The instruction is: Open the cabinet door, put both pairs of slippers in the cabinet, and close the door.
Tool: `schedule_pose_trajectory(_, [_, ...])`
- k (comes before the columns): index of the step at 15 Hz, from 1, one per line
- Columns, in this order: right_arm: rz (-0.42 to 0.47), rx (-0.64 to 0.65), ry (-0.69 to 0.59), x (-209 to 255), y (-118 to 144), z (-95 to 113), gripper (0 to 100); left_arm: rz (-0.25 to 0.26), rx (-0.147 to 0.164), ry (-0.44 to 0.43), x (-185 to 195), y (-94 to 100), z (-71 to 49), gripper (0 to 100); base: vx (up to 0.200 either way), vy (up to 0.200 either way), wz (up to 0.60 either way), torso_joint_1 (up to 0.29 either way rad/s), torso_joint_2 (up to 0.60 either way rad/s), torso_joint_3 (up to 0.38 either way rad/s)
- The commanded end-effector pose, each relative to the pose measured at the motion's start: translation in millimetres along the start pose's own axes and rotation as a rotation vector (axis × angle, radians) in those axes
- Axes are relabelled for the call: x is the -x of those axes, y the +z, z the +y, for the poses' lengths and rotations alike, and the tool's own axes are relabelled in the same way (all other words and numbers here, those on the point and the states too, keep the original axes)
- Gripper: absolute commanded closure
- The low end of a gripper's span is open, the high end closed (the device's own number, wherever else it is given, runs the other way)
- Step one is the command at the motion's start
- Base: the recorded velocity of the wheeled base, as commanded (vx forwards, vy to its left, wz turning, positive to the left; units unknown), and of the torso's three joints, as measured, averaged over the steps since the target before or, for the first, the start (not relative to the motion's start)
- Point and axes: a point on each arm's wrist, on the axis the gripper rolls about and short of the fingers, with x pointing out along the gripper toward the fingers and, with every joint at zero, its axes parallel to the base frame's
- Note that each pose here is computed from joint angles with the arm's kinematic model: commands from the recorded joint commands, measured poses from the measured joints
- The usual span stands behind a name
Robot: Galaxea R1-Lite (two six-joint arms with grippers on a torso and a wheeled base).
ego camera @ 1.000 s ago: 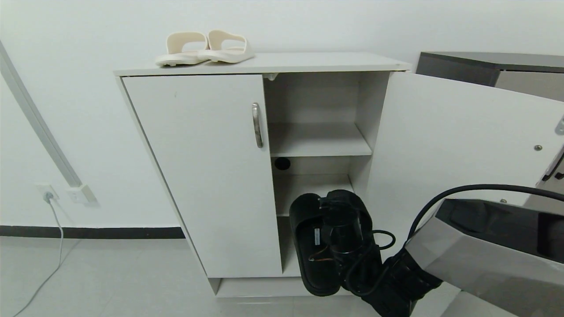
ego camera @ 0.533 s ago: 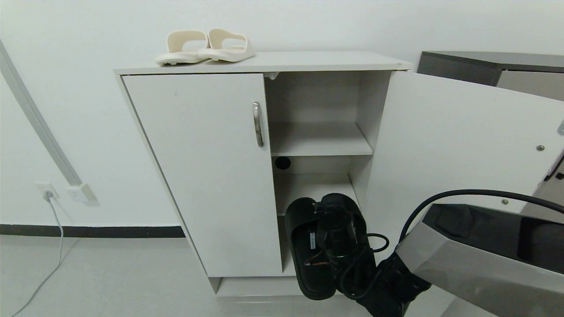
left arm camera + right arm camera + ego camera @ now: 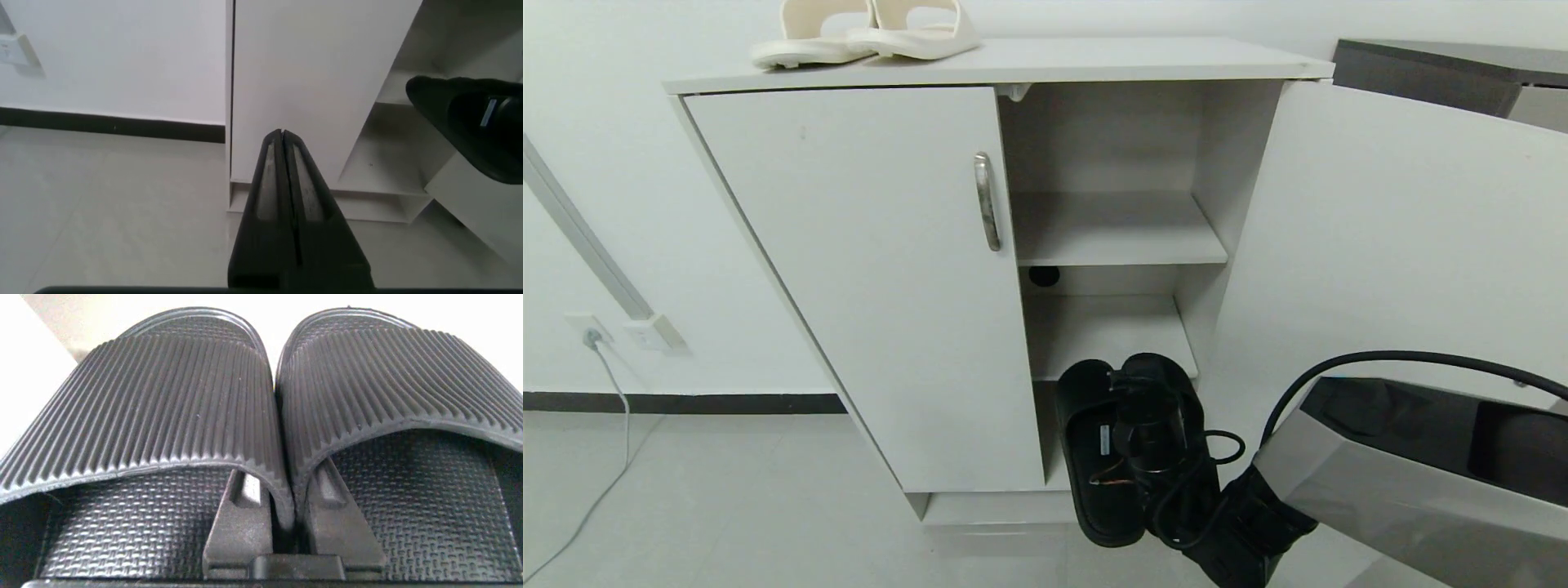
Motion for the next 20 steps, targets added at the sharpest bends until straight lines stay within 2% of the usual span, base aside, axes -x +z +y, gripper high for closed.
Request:
schedule_pose_trajectory(1, [-0.021, 0.003, 0.000, 0, 3, 0, 100, 0.001, -0.001, 0.001, 0, 0.0, 0.0, 100, 0.000, 0.000, 0.00, 0.002, 0.00, -0.203])
schedule_pose_trajectory(3, [-0.094, -0.005, 0.010, 1, 12, 1, 100, 0.001, 0.001, 0.001, 0, 0.0, 0.0, 100, 0.000, 0.000, 0.00, 0.000, 0.00, -0.198])
schedule_pose_trajectory(4, [-0.163, 0.001, 0.009, 2, 19, -2, 100, 0.001, 0.001, 0.003, 0, 0.0, 0.0, 100, 0.000, 0.000, 0.00, -0.002, 0.00, -0.198])
schedule_pose_trajectory(6, [-0.212, 0.032, 0.005, 5, 20, -7, 100, 0.001, 0.004, 0.004, 0, 0.0, 0.1, 100, 0.000, 0.000, 0.00, 0.002, 0.00, -0.203])
schedule_pose_trajectory(13, [-0.168, 0.070, 0.000, 2, -2, -12, 100, 0.001, 0.004, 0.006, 0, 0.0, 0.1, 100, 0.000, 0.000, 0.00, 0.001, 0.00, -0.029])
schedule_pose_trajectory(17, [-0.141, 0.058, -0.010, -1, 1, -14, 100, 0.001, 0.004, 0.004, 0, 0.0, 0.1, 100, 0.000, 0.000, 0.00, 0.000, 0.00, 0.000])
schedule_pose_trajectory(20, [-0.117, 0.018, 0.002, 0, 7, -7, 100, 0.001, 0.001, 0.003, 0, 0.0, 0.0, 100, 0.000, 0.000, 0.00, 0.000, 0.00, 0.000])
